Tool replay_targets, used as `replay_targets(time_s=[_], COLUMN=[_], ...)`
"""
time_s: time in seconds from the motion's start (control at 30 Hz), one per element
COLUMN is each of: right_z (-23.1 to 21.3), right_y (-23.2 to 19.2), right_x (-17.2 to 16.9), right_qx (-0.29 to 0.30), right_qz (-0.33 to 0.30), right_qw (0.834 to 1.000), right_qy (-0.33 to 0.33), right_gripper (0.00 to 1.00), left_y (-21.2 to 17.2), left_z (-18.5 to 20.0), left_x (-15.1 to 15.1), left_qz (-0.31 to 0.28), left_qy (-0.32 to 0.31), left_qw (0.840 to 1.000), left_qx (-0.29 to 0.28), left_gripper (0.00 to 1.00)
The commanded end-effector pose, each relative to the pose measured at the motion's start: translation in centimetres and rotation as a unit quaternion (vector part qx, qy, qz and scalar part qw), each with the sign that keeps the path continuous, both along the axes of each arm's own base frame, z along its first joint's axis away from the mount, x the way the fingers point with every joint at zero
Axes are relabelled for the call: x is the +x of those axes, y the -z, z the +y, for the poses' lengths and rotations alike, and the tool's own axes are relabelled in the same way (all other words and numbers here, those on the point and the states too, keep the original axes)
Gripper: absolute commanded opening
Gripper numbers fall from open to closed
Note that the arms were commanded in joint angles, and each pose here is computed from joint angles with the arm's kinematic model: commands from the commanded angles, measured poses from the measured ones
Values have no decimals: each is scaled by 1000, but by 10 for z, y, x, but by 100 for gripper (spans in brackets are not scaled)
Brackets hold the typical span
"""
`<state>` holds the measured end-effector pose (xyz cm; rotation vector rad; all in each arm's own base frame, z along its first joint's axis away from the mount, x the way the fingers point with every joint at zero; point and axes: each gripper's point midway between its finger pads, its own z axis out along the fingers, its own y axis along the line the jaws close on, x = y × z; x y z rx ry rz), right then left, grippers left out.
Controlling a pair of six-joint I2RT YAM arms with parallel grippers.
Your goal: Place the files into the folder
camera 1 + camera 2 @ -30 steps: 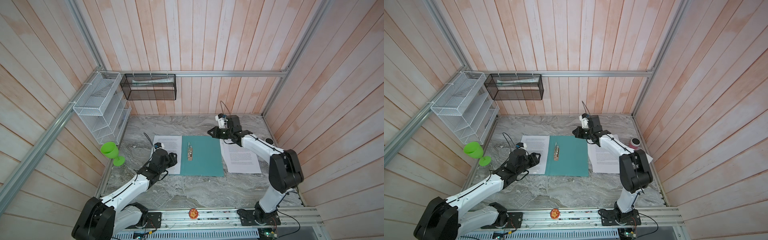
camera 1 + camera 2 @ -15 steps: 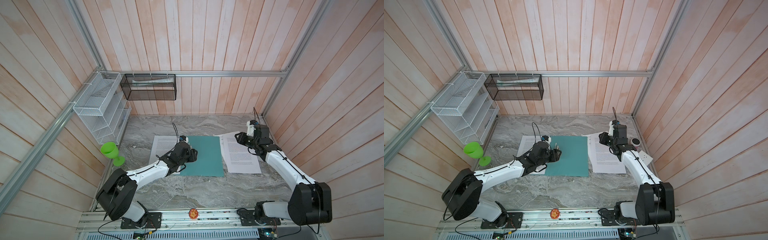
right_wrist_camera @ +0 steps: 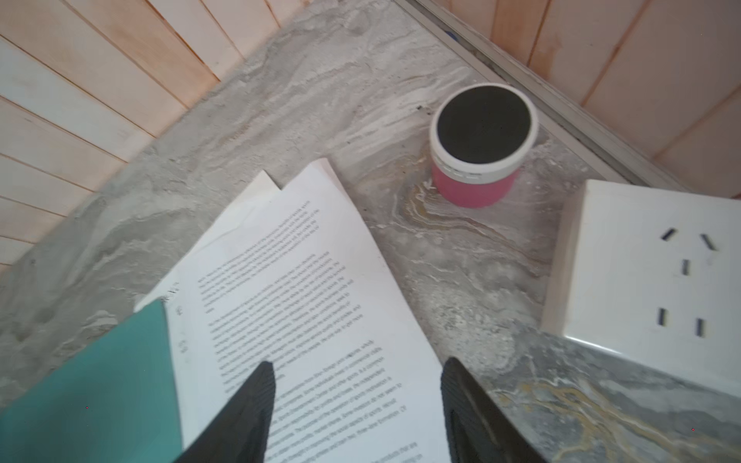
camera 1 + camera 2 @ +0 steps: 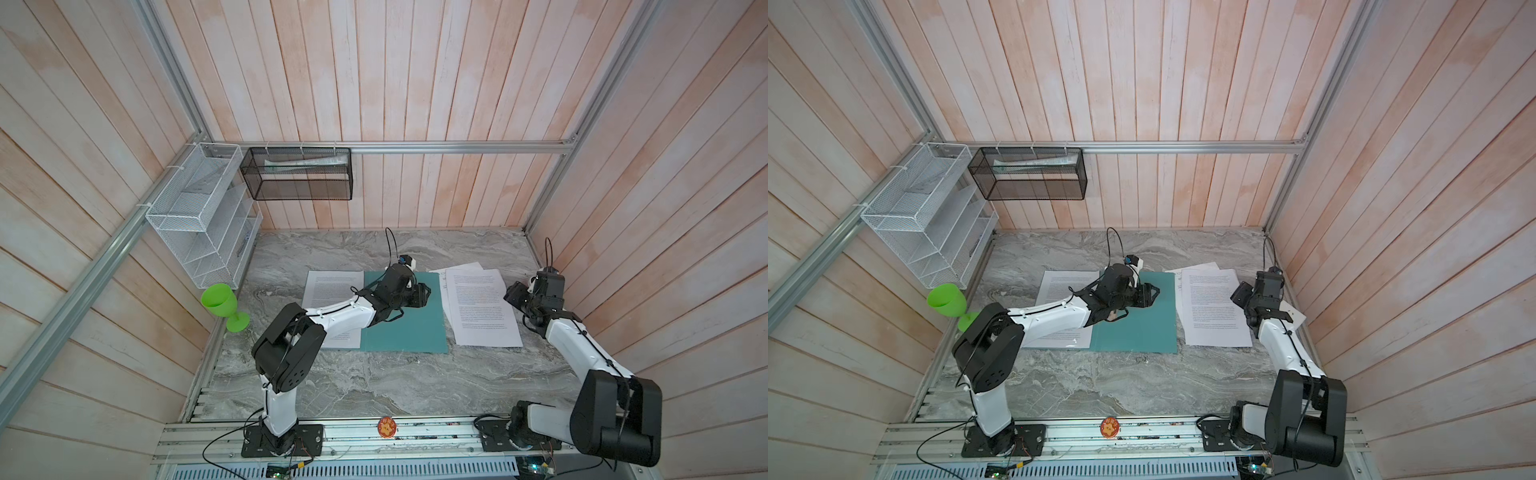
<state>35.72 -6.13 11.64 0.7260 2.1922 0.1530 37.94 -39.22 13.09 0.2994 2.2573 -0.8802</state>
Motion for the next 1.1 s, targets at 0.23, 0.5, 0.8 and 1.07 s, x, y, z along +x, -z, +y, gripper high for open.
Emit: replay_targets(time_s=[0.23,0.5,0.8,1.07], right_z=[-10,-10,1,14], right_y=[32,58,80,76], right_x=[-1,9,25,21], right_qx=[39,59,122,153], right_qz=[-11,29,43,32], right_qw=[999,997,990,984], right_qy=[-20,-30,-62,-83], right_gripper=[68,65,62,57], left_y=[6,23,47,65], left_z=[-49,-69,-77,-78], left_x=[17,20,21,20], left_qz=[-8,13,43,62], left_qy=[65,90,97,101], left_qw=[997,995,993,992], left_qx=[-30,-46,-47,-39], left_gripper=[59,59,58,57])
